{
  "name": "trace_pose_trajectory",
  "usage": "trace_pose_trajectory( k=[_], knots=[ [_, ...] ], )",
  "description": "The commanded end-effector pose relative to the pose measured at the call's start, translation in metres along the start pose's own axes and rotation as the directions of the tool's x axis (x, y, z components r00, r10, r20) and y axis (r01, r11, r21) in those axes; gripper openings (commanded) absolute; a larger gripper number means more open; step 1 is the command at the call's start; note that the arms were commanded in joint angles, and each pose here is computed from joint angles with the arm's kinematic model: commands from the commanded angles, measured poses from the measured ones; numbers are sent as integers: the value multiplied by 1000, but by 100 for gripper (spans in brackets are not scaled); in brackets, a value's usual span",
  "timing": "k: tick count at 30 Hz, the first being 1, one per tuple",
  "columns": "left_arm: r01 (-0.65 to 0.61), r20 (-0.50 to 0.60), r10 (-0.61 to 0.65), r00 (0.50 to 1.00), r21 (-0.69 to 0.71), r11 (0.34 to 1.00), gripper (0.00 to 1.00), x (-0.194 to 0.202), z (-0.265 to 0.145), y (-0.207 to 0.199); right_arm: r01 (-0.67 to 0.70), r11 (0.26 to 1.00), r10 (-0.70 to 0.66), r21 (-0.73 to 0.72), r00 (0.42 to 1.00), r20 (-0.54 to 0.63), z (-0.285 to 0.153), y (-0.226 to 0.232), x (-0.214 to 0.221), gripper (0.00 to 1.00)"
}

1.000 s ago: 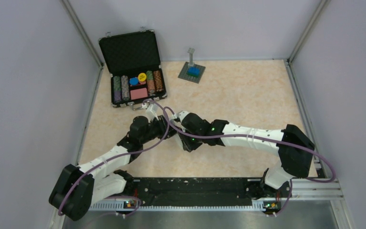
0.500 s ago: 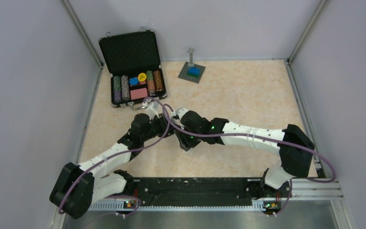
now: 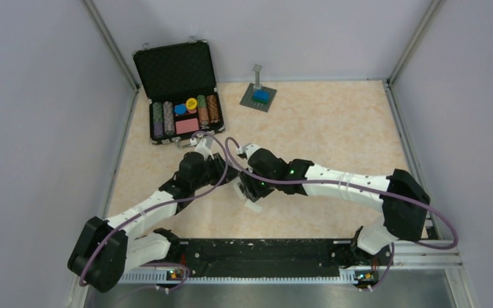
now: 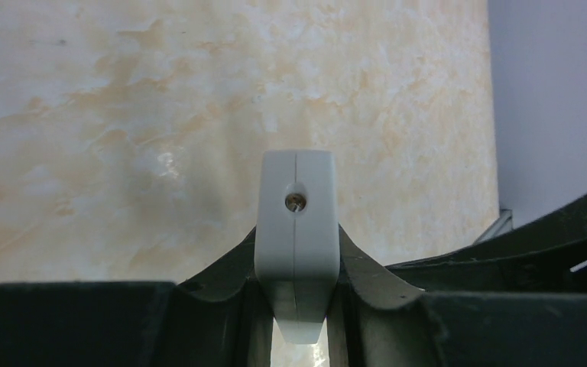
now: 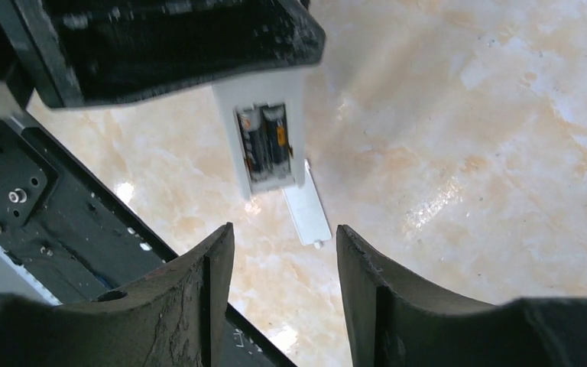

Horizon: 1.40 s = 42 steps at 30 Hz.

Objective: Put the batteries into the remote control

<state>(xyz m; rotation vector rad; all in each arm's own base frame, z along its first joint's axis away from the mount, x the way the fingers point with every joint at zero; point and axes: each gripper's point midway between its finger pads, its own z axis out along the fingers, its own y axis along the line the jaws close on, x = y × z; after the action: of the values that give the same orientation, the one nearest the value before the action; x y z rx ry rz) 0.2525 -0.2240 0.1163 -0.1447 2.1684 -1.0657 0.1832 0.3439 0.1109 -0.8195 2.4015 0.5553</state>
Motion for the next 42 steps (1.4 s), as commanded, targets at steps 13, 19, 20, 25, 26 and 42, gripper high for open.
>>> trace_pose_trajectory(
  k=[13,19,20,25,26,42],
  knots=[
    [177,277,-67,959,-396,901,0,-49,-58,89,231,973,-230,18,971,-61,50,-12,15,51],
    [282,383,-83,920,-500,819,0,-60,-90,121,331,943,-327,34,940,-99,69,-2,25,52],
    [298,400,-86,912,-504,811,0,-62,-94,123,344,938,-339,34,935,-105,71,0,27,52],
    [332,439,-88,894,-517,789,0,-69,-107,131,368,929,-362,32,924,-125,77,7,34,52],
    [334,441,-88,893,-518,788,0,-69,-108,131,368,929,-362,31,924,-127,78,7,34,52],
    [311,429,-89,899,-482,819,0,-74,-102,125,369,928,-354,45,915,-193,95,0,51,30]
  ],
)
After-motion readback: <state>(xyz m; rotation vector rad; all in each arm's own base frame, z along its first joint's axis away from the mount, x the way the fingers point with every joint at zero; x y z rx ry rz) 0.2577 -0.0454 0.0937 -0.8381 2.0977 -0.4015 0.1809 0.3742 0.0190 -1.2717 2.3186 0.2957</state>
